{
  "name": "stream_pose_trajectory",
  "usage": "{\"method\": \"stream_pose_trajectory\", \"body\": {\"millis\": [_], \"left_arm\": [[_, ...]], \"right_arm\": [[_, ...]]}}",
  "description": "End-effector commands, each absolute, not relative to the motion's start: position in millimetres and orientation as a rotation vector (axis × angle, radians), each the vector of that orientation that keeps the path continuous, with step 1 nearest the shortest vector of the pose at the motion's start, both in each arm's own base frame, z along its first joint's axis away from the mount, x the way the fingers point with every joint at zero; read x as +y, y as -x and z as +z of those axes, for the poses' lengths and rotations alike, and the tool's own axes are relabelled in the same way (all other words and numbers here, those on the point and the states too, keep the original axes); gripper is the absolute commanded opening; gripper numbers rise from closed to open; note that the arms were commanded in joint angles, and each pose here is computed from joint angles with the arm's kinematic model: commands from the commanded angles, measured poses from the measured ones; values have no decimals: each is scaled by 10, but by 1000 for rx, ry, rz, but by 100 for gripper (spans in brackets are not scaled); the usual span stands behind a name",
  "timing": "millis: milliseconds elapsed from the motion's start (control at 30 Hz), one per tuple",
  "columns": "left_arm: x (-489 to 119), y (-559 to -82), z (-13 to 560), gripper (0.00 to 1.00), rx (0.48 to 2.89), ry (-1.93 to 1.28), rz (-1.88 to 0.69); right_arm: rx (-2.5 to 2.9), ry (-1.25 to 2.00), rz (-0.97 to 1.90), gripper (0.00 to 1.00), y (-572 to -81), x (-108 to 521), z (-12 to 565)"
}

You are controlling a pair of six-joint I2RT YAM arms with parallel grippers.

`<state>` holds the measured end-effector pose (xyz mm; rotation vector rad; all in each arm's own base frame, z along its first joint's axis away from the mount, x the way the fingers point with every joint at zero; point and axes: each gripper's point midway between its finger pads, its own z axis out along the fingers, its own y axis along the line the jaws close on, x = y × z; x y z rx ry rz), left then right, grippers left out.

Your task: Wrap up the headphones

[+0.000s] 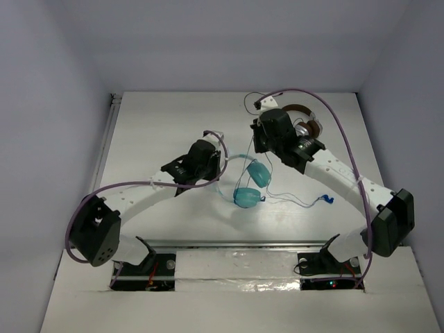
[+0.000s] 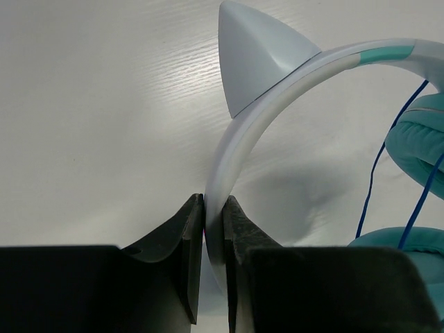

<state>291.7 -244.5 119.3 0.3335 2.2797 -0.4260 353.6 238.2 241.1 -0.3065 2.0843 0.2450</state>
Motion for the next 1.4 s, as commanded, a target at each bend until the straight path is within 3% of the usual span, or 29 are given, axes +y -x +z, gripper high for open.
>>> {"method": "stream_pose_trajectory", "body": {"millis": [0,367,967,1167,1233,1367], "left_arm": [[-2698,-2941,1859,0,2110,-386,-616],[-2625,-2936,2335,0,2038,-424,-718],[-2217,-3140,3061,0,1899,-340,-869],[-2227,-3172,3385,0,1812,-303,-980],[-2202,-3192,3529,0,1780,-268,-1029],[-2152,-3246,3849,0,1718,-214,-1052]], "right_arm": [[2002,230,275,0,-3729,2338,2602],[1972,75,257,0,-3737,2121,2524],[1865,108,647,7,-3539,2441,2525],[1814,217,882,16,-3368,2779,2438],[1807,254,950,23,-3289,2864,2397],[1818,264,988,24,-3268,2923,2183]]}}
